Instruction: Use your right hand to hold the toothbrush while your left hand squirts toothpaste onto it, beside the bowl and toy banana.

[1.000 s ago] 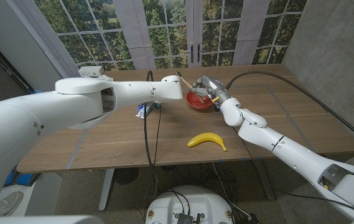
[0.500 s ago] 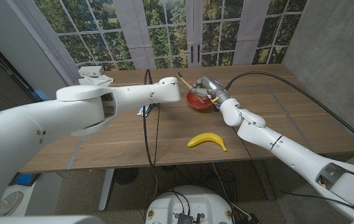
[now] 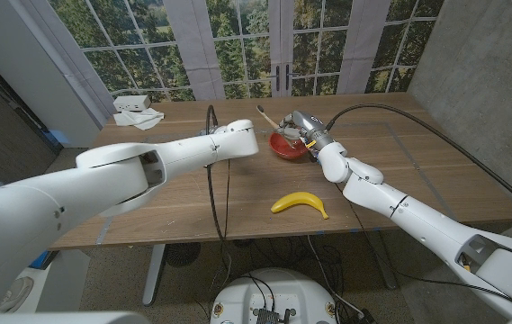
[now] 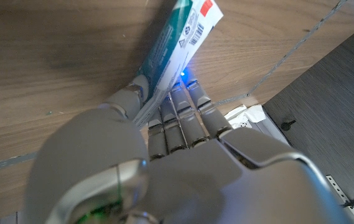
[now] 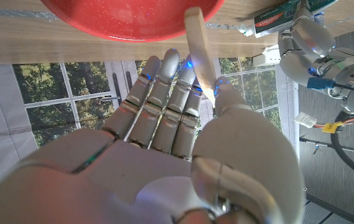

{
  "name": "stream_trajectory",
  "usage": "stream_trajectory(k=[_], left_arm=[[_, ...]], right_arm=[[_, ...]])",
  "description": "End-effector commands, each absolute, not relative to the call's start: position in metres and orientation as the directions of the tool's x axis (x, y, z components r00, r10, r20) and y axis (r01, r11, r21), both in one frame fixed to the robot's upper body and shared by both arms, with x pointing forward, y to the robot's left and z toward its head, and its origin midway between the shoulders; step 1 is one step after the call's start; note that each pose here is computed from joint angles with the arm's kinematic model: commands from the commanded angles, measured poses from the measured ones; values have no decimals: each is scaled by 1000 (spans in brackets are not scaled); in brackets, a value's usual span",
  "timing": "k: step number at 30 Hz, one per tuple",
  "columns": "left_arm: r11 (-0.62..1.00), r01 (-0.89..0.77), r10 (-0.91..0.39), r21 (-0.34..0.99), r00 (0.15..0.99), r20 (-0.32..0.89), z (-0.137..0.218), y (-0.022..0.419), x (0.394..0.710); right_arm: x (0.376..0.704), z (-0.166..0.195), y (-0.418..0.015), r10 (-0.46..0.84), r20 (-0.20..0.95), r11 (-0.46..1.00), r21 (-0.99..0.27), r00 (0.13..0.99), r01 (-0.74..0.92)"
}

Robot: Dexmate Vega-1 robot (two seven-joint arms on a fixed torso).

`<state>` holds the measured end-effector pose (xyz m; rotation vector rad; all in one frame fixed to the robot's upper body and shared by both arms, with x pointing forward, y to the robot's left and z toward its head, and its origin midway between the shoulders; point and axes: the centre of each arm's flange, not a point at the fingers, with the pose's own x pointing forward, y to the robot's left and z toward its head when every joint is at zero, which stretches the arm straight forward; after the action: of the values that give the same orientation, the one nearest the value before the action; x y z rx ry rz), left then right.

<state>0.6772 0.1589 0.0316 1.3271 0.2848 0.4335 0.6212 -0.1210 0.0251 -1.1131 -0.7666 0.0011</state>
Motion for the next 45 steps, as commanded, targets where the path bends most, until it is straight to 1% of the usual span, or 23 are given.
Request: stream_trajectory(k=[1,11,20,36,45], left_arm=[[191,-318,464,929,863,200,47,170,657],[212,-431,489,877,824,287,54,180,639],[193,-471,519,861,794,318,58,186,625],[183,-539,485,822,777,402,61,193,605],[168,-545,473,822,776,418,62,199,600]], right_arm=[[622,25,-121,368,552,472,-804,748,361],[620,26,-120,370,554,475,-803,746,361],[622,26,-119,362,550,465,-806,752,366],[623,29,-114,333,517,407,-833,789,375],[621,31,-112,305,512,360,-842,803,401]])
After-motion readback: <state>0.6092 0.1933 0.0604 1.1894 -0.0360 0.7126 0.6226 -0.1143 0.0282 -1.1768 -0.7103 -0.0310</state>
